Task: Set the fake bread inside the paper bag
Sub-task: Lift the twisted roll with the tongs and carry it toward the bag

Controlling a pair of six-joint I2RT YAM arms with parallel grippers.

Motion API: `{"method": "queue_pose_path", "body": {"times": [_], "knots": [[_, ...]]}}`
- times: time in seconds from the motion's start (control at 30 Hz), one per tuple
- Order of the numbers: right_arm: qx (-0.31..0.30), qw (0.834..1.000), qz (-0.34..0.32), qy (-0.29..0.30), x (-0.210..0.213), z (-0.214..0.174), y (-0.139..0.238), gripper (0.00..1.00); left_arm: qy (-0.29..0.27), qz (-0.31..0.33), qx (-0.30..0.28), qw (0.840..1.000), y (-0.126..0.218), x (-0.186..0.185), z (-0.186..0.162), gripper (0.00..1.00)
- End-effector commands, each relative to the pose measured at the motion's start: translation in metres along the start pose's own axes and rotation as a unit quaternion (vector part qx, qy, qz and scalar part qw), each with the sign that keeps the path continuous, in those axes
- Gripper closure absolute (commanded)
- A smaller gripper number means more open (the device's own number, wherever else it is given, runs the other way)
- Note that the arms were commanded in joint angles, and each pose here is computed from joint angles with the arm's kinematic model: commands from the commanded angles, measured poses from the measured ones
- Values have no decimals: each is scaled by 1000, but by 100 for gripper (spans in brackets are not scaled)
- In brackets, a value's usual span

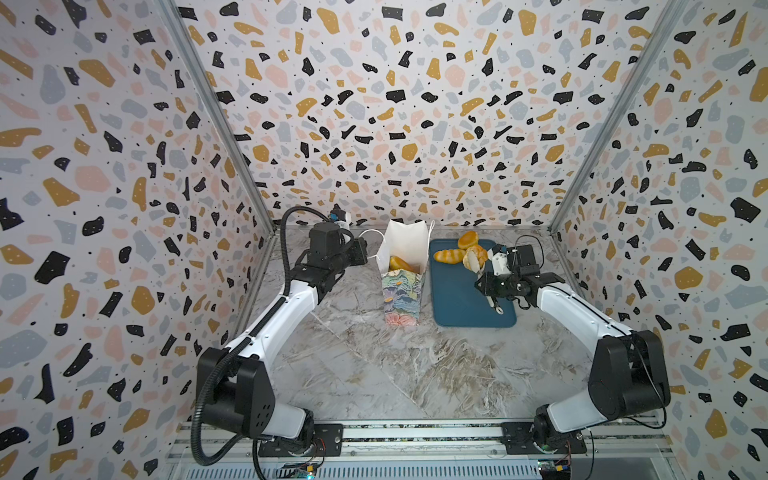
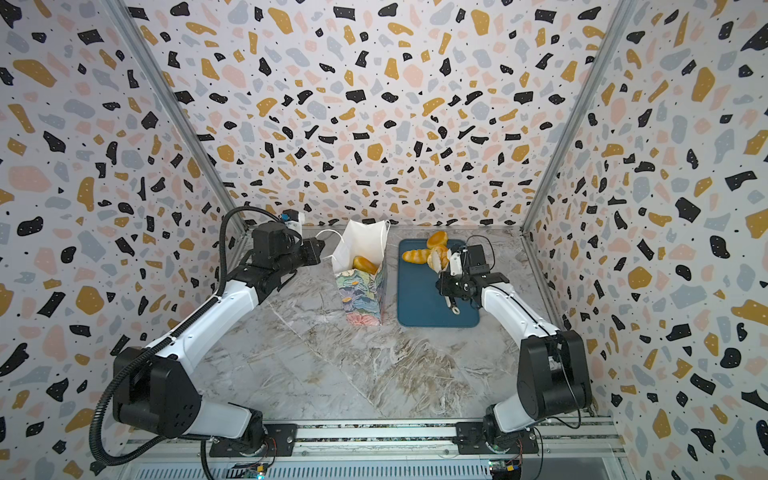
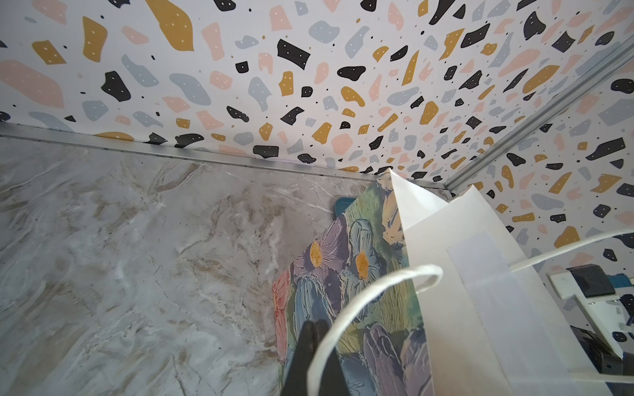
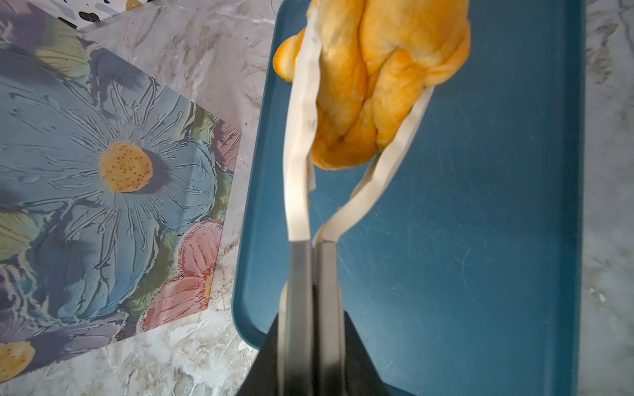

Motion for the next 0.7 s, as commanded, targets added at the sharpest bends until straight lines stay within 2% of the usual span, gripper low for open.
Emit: {"method": "queue_pose_path", "body": {"times": [0.0, 0.67], "knots": [[-47, 998, 31, 11, 15, 10, 21, 78, 0, -10, -15, 1000, 0, -1, 9, 100], [-97, 991, 87, 23, 50, 14, 55, 79, -2, -9, -14, 1000, 0, -1, 9, 100]]}}
Point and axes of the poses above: each gripper's point midway between its finger pads, its own y axis back along the fingers, its own x axis along the line the jaws close on, z = x × y, the point moved 9 cm from there along y, back along the fingers, and after that the axes turned 13 degrees about -y, right-handed, at the moved point
